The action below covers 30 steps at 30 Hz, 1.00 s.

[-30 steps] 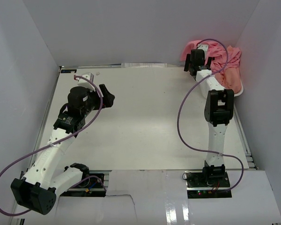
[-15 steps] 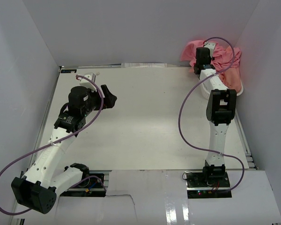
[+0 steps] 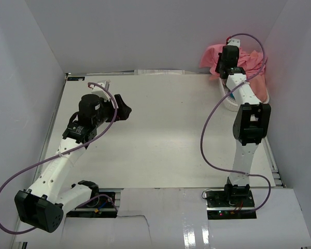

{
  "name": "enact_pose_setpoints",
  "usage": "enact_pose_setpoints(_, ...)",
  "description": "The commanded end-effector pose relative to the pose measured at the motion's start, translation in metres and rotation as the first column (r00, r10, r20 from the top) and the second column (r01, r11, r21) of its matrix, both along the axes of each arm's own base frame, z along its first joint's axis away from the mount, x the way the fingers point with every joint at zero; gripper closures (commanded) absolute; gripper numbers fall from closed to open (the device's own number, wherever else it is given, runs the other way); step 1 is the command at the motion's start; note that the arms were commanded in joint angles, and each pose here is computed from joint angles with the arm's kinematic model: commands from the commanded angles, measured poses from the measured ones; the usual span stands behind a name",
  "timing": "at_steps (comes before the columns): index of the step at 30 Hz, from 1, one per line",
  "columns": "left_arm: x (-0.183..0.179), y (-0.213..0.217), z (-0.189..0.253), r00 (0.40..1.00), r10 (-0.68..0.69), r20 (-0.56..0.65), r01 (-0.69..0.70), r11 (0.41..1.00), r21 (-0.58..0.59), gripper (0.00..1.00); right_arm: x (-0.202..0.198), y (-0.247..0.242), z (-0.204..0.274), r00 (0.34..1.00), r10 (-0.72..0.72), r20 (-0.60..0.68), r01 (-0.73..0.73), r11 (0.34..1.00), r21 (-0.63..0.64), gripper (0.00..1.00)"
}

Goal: Fold and stack the t-shirts
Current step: Grab crumpled tshirt from bin with the right arm, then move the tshirt to the center of the board

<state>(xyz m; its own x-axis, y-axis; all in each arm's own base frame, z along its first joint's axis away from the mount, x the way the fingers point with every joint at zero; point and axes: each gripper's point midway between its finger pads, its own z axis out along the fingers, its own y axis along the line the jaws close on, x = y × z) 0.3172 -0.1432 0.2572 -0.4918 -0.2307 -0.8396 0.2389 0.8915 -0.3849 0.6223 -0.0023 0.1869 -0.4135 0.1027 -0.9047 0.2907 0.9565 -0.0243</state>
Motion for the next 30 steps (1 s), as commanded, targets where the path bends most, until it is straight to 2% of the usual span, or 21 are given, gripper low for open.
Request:
enact_pose_setpoints(1,-0.002,-0.003,0.007,0.999,-0.025,0.02,0.025,1.0,-0.007,0.02,-0.037,0.082,0.146,0.894,0.373,0.248,-0.395,0.918,0.043,0.92)
enact_pose_setpoints(2,-0.002,-0.003,0.007,1.0,-0.023,0.02,0.023,1.0,-0.007,0.02,-0.055,0.124,0.158,0.839,0.485,0.246,-0.502,0.865,0.01,0.92)
enact_pose_setpoints(3,-0.002,-0.002,0.007,1.0,-0.018,0.022,0.018,1.0,-0.006,0.02,-0.073,0.145,0.17,0.8,0.559,0.218,-0.554,0.828,-0.087,0.92)
enact_pose_setpoints(4,-0.002,-0.002,0.008,1.0,-0.018,0.024,0.018,1.0,-0.005,0.02,-0.102,0.161,0.202,0.763,0.601,0.237,-0.583,0.799,-0.149,0.92)
enact_pose_setpoints(5,-0.002,-0.001,0.007,1.0,-0.018,0.024,0.018,1.0,-0.005,0.02,-0.126,0.184,0.204,0.726,0.656,0.205,-0.631,0.755,-0.179,0.92)
enact_pose_setpoints(6,-0.003,-0.002,0.008,1.0,-0.018,0.026,0.018,1.0,-0.005,0.02,-0.162,0.233,0.21,0.633,0.749,0.198,-0.722,0.663,-0.198,0.92)
enact_pose_setpoints(7,-0.002,-0.001,0.009,1.0,-0.015,0.027,0.015,1.0,-0.006,0.02,-0.196,0.245,0.219,0.576,0.791,0.205,-0.764,0.611,-0.208,0.92)
enact_pose_setpoints(8,-0.002,-0.001,0.009,0.999,-0.014,0.029,0.014,1.0,-0.005,0.02,-0.232,0.28,0.217,0.464,0.861,0.208,-0.845,0.501,-0.188,0.92)
enact_pose_setpoints(9,-0.002,0.0,0.01,0.999,-0.01,0.031,0.011,1.0,-0.006,0.02,-0.261,0.282,0.235,0.425,0.869,0.253,-0.859,0.476,-0.19,0.92)
enact_pose_setpoints(10,-0.002,0.001,0.01,0.999,-0.003,0.032,0.003,1.0,-0.004,0.02,-0.277,0.289,0.206,0.425,0.877,0.225,-0.881,0.457,-0.119,0.92)
enact_pose_setpoints(12,-0.002,0.003,0.012,0.999,0.005,0.039,-0.005,1.0,-0.003,0.02,-0.313,0.292,0.205,0.374,0.891,0.258,-0.913,0.403,-0.067,0.92)
enact_pose_setpoints(13,-0.002,0.006,0.013,0.999,0.022,0.043,-0.022,1.0,0.0,0.02,-0.321,0.291,0.174,0.395,0.891,0.223,-0.915,0.404,0.009,0.92)
enact_pose_setpoints(15,-0.002,0.01,0.015,0.998,0.042,0.052,-0.042,0.999,0.0,0.02,-0.338,0.28,0.17,0.406,0.881,0.244,-0.912,0.408,0.044,0.92)
enact_pose_setpoints(16,-0.003,0.013,0.019,0.996,0.059,0.065,-0.059,0.998,-0.004,0.02,-0.341,0.275,0.152,0.427,0.878,0.217,-0.903,0.424,0.063,0.92)
enact_pose_setpoints(20,-0.004,0.034,0.029,0.98,0.168,0.106,-0.169,0.986,0.0,0.02,-0.321,0.232,0.15,0.609,0.771,0.187,-0.784,0.621,-0.006,0.92)
enact_pose_setpoints(23,-0.005,0.037,0.032,0.975,0.187,0.12,-0.188,0.982,-0.001,0.02,-0.307,0.22,0.132,0.674,0.732,0.102,-0.736,0.677,0.004,0.92)
enact_pose_setpoints(25,-0.004,0.038,0.03,0.975,0.19,0.117,-0.192,0.981,0.004,0.02,-0.298,0.218,0.103,0.707,0.707,0.009,-0.707,0.707,0.021,0.92)
enact_pose_setpoints(30,0.001,0.031,0.019,0.985,0.154,0.082,-0.156,0.988,0.021,0.02,-0.265,0.19,0.042,0.824,0.548,-0.142,-0.551,0.834,0.021,0.92)
